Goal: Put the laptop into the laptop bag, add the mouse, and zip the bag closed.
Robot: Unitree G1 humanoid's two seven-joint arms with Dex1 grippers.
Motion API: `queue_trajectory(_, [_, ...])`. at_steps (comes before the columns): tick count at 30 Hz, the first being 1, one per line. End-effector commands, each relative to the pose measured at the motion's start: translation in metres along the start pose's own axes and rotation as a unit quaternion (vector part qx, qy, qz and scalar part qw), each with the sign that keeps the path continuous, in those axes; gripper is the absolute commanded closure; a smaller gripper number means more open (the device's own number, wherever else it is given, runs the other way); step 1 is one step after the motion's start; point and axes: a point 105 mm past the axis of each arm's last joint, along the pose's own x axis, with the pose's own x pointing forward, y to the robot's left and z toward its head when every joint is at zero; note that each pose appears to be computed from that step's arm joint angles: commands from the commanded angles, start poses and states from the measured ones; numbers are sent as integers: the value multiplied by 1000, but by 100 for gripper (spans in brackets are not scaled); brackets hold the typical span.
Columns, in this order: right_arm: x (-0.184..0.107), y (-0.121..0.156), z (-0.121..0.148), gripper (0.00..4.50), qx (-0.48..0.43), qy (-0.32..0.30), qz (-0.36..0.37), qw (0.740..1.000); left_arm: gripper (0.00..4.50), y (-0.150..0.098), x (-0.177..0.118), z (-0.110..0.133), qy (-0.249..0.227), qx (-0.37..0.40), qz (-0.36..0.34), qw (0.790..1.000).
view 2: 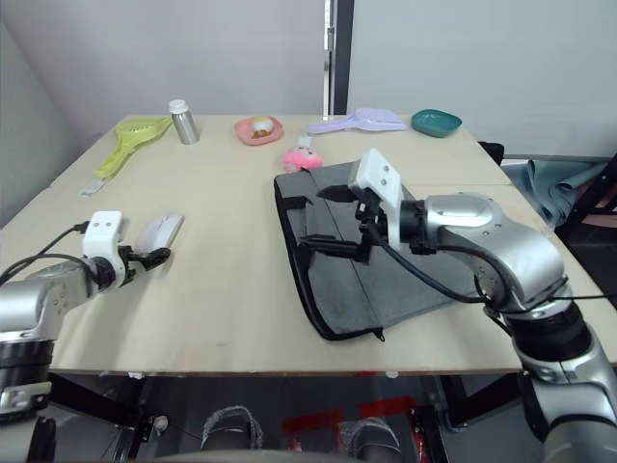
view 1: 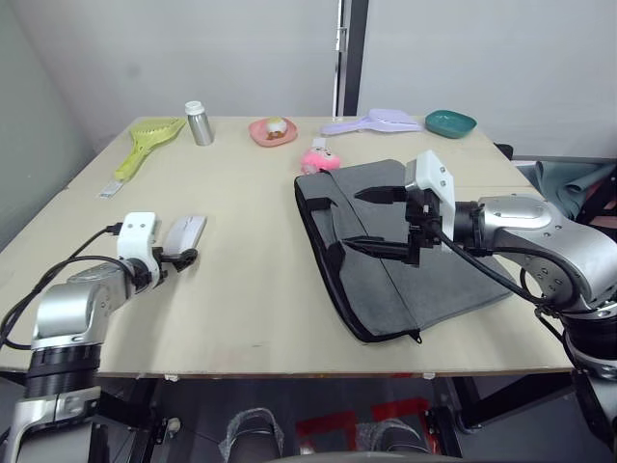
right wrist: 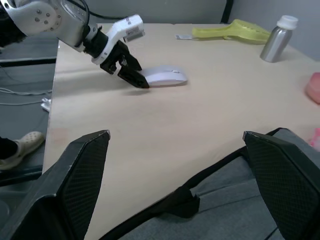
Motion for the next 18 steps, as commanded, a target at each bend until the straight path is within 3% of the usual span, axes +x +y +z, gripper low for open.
queue_trajectory(1, [-4, 8, 10, 0, -21, -10, 3, 1000, 4, -2, 5, 10, -15, 10, -9, 1000])
queue_trajectory(5, [-4, 10, 10, 0, -19, -10, 1, 1000, 4, 14, 13, 7, -4, 16, 6, 1000])
queue_trajectory(12, [-7, 9, 9, 0, -22, -2, -10, 1000, 4, 15, 37, 13, 1, 33, -11, 999])
queue_trajectory(17, [-9, 9, 9, 0, -23, 4, -15, 1000, 4, 11, 44, 31, -52, 43, -40, 997])
queue_trajectory(18, [-9, 9, 8, 0, -23, 6, -17, 1000, 28, 13, 44, 31, -52, 38, -42, 997])
